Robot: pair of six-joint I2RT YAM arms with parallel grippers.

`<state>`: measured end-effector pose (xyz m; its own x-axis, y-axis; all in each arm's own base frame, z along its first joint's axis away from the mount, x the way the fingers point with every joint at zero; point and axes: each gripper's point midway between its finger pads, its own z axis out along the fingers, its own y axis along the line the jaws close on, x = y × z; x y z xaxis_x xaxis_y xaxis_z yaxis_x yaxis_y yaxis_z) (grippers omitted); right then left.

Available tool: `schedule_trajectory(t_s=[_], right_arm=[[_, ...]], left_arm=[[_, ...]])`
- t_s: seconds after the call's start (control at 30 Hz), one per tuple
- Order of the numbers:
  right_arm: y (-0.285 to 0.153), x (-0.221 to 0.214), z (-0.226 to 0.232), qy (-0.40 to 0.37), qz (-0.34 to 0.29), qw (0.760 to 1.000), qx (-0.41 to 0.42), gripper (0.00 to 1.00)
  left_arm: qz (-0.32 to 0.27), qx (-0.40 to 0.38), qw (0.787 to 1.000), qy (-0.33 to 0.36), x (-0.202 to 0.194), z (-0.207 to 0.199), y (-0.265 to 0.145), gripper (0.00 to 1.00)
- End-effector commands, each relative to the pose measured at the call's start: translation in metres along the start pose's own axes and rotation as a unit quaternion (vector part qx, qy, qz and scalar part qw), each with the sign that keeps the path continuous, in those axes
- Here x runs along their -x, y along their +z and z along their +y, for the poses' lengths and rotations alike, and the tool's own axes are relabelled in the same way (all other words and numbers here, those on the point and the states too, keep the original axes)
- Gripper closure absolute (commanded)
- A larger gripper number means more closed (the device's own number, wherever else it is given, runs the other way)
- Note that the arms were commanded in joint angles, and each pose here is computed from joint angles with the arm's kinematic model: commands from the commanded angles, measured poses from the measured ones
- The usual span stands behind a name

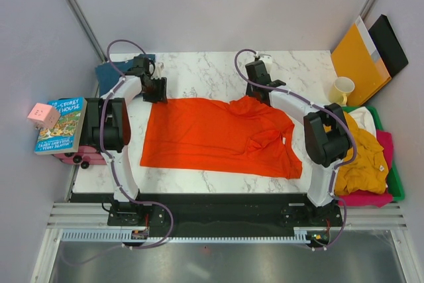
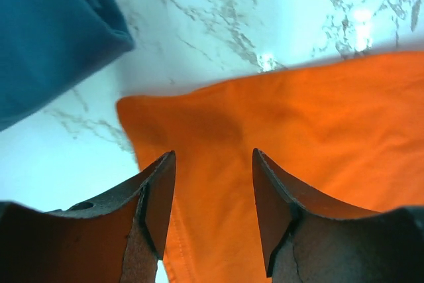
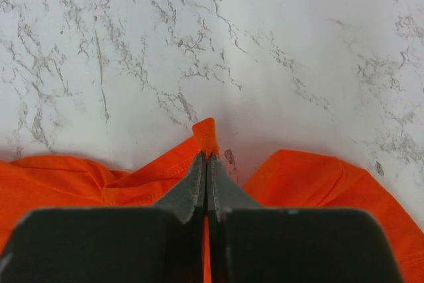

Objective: Fold and stack the t-shirts
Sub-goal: Grap the side of the flattened tshirt furthest away from the robot with both arms

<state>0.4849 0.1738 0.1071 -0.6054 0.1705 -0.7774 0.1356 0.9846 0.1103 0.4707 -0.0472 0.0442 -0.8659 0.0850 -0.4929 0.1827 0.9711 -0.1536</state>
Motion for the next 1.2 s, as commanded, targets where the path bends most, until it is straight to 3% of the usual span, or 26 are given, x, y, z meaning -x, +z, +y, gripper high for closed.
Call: schedule_trajectory(t_s=[0.0,0.3,0.7,0.9,1.03,1.17], right_arm=[[-0.013,0.019,0.005,0.014,-0.028,0.999,0.007,1.0],[-0.013,0.015,0.005,0.013,-0.024,1.0,0.007,1.0],[-0.011,0.015,0.007,0.011,-0.021,1.0,0.007,1.0],[-0.011,0.015,0.004,0.012,-0.022,1.0,0.001,1.0],[-0.011,0.016,0.001,0.012,-0.025,1.0,-0.006,1.0],[-0.012,0.037,-0.003,0.017,-0.045,0.999,-0.017,1.0]], left_arm=[[-0.065,0.05,0.997,-0.012,0.044,0.023,-0.012,0.43],[-0.062,0.064,0.996,-0.009,0.049,0.036,0.004,0.43],[-0.026,0.056,0.998,-0.005,0.027,0.037,0.024,0.54],[-0.011,0.051,0.999,-0.003,0.017,0.036,0.027,0.65],[0.0,0.042,0.999,-0.001,0.005,0.033,0.027,0.98],[-0.014,0.037,0.999,-0.002,0.011,0.029,0.019,0.98]])
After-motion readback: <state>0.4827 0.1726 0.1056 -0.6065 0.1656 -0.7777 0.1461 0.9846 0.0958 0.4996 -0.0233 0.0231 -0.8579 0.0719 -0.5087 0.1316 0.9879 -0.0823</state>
